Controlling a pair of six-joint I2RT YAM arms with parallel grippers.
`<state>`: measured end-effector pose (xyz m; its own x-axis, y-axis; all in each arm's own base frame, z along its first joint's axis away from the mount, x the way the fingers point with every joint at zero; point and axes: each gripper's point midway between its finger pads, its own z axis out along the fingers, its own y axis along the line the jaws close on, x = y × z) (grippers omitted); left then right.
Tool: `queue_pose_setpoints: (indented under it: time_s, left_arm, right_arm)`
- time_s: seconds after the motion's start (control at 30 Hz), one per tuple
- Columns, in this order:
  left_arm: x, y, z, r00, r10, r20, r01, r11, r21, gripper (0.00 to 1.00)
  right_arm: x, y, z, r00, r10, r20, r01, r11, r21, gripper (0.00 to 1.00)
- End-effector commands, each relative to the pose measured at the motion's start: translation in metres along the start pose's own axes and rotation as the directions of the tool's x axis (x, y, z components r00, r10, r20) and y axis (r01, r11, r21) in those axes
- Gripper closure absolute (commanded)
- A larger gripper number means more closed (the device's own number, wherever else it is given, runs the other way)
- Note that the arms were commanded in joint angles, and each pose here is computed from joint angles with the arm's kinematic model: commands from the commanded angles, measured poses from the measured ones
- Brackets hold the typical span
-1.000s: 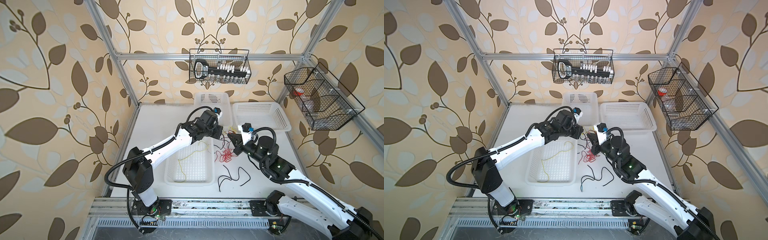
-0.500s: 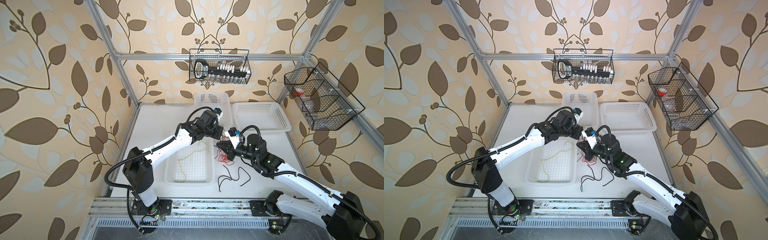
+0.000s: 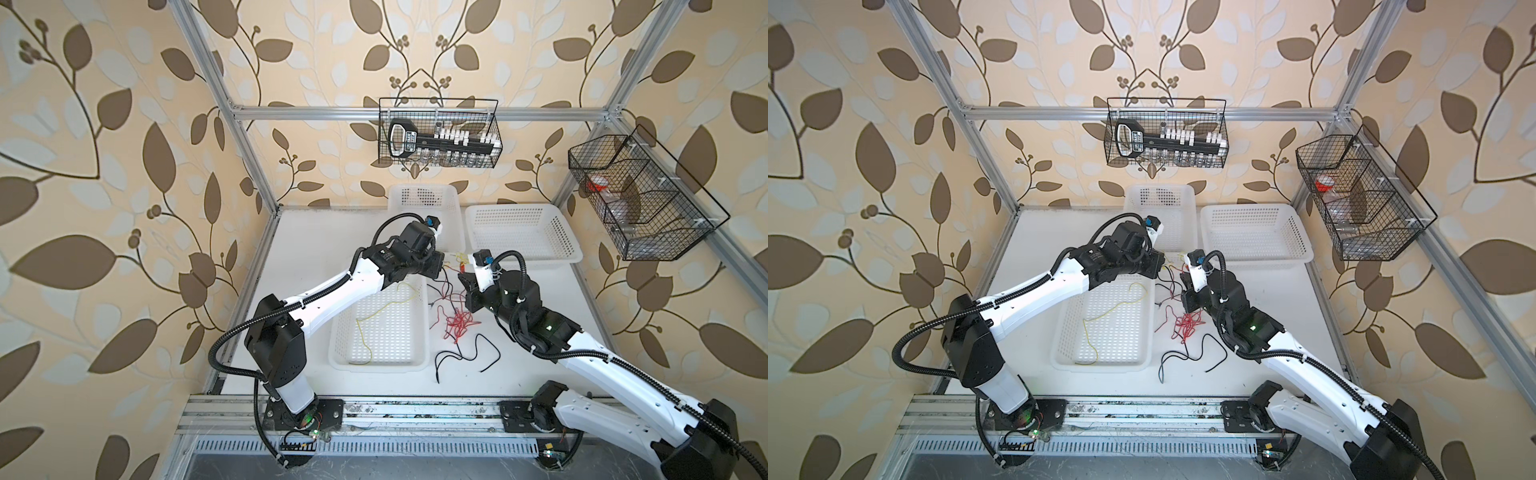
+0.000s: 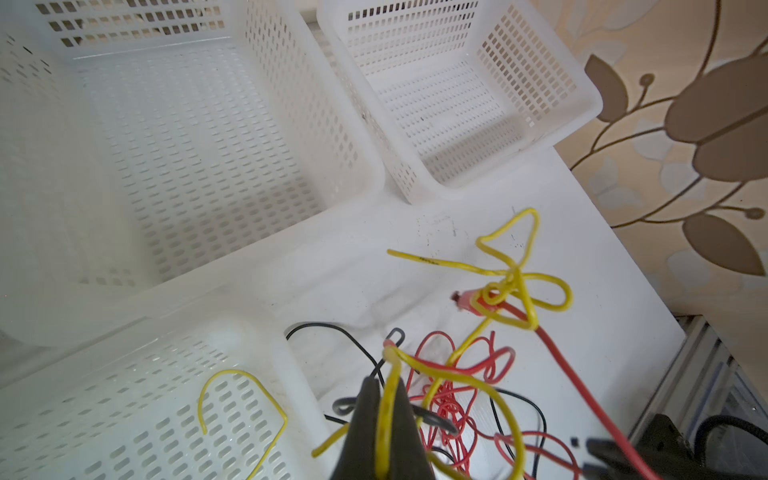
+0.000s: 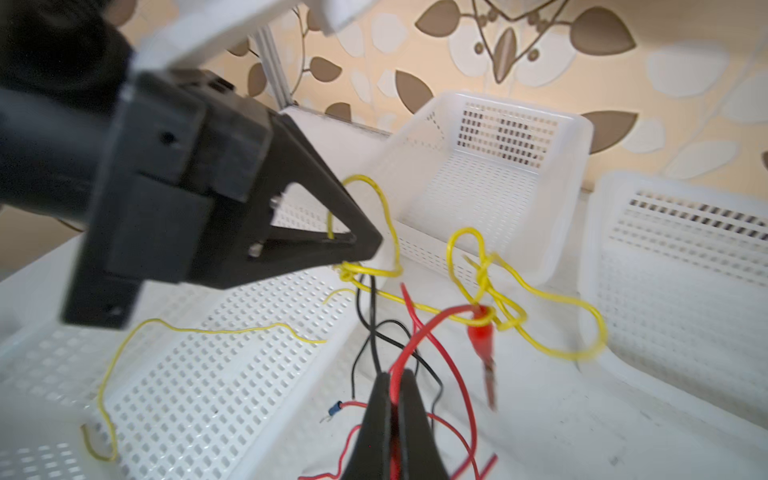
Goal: Untangle the cables
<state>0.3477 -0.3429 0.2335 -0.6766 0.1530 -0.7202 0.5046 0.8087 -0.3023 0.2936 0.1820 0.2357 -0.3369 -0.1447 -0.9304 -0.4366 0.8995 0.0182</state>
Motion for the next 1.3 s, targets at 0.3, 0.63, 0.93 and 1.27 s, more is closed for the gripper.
queue_pose_setpoints:
  time_s: [0.3, 0.63, 0.93, 1.27]
  left_arm:
    - [-0.031, -0.008, -0.031, 0.988, 0.008, 0.155, -0.012, 1.000, 0.024, 1.00]
    - [-0.026, -0.009, -0.026, 0.992, 0.001, 0.129, -0.004, 1.000, 0.028, 1.00]
    - [-0.031, 0.001, -0.024, 0.995, -0.036, 0.098, 0.041, 0.998, -0.051, 1.00]
    - [-0.038, -0.001, -0.012, 0.998, 0.028, 0.048, -0.020, 0.986, -0.166, 1.00]
  right_arm:
    - [0.015, -0.041, -0.011, 0.995, 0.098, 0.010, -0.099, 0.985, 0.143, 0.56]
    - [-0.009, -0.019, -0.008, 0.993, 0.087, 0.075, -0.088, 0.996, 0.013, 0.46]
    - [-0.047, -0.026, -0.019, 0.990, 0.010, 0.141, -0.025, 0.995, 0.100, 0.47]
    - [-0.066, -0.026, 0.003, 0.994, -0.042, 0.104, 0.026, 0.989, 0.148, 0.55]
